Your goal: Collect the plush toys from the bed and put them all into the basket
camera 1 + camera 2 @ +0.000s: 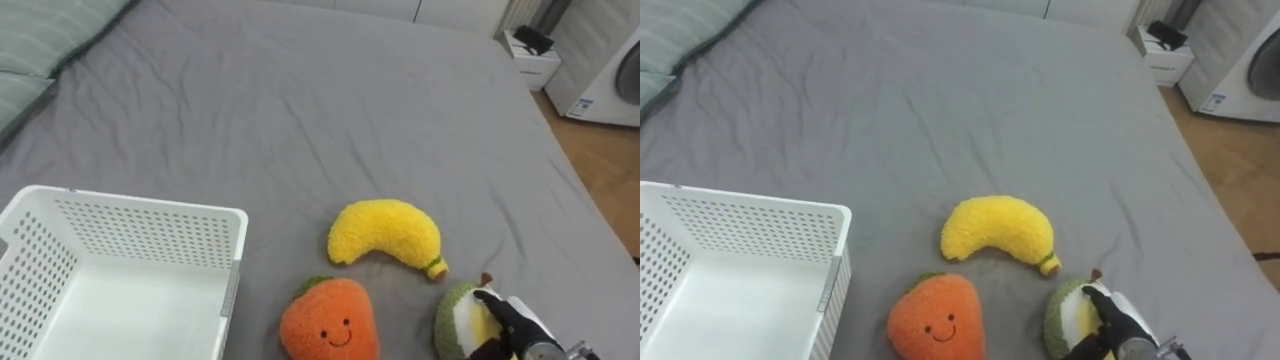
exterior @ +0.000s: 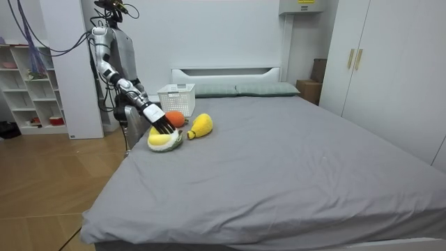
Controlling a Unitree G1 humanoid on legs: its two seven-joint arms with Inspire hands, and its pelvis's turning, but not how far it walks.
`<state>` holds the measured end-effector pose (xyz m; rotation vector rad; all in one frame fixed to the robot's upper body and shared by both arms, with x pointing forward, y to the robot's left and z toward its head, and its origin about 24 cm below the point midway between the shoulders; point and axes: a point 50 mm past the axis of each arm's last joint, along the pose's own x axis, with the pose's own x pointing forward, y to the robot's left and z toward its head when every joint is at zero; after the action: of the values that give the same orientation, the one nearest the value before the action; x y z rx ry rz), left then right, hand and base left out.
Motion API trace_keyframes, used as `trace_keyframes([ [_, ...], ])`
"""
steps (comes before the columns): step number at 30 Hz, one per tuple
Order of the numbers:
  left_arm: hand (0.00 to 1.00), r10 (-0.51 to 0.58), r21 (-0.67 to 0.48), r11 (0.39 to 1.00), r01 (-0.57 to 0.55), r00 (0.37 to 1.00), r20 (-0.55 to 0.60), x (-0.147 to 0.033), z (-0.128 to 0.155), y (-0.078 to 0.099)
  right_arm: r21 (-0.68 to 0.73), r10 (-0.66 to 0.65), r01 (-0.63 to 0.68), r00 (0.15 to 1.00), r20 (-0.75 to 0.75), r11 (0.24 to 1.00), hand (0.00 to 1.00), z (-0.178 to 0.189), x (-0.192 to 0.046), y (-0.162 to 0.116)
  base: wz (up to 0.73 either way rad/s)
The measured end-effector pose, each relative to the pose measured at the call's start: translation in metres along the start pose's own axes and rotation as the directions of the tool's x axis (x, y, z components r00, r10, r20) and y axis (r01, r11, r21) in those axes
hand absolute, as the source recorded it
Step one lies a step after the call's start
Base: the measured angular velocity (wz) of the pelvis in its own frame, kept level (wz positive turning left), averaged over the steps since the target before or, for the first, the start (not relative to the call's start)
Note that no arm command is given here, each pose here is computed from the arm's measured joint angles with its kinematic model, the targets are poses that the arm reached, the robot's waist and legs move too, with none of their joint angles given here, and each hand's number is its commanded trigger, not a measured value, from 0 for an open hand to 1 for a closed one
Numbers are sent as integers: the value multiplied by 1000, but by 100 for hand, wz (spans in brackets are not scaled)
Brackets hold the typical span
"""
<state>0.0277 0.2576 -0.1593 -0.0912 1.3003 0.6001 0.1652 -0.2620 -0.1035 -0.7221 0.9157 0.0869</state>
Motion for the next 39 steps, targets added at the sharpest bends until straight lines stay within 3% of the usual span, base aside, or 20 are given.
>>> trace_keyframes([
  [9, 0, 15, 20, 1000, -16, 1000, 5, 0, 0, -2, -23, -136, 135, 990, -40, 991, 100, -10, 1, 2, 0],
  [27, 0, 7, 30, 1000, -8, 1000, 21, -1, 0, -2, -31, -275, 273, 959, -70, 961, 100, -35, -5, 9, 1],
  [32, 0, -11, 20, 1000, 10, 999, 32, -1, 1, -1, 89, -336, 342, 939, -75, 936, 100, -28, -6, -7, -3],
  [35, 0, -8, -16, 1000, 8, 1000, 27, 0, 0, 4, 196, -425, 409, 904, 43, 891, 100, 2, -12, -34, -5],
  [39, 0, -12, -15, 1000, 12, 1000, 14, 0, -4, 3, 341, -580, 489, 774, 255, 803, 100, 57, -35, -81, -11],
])
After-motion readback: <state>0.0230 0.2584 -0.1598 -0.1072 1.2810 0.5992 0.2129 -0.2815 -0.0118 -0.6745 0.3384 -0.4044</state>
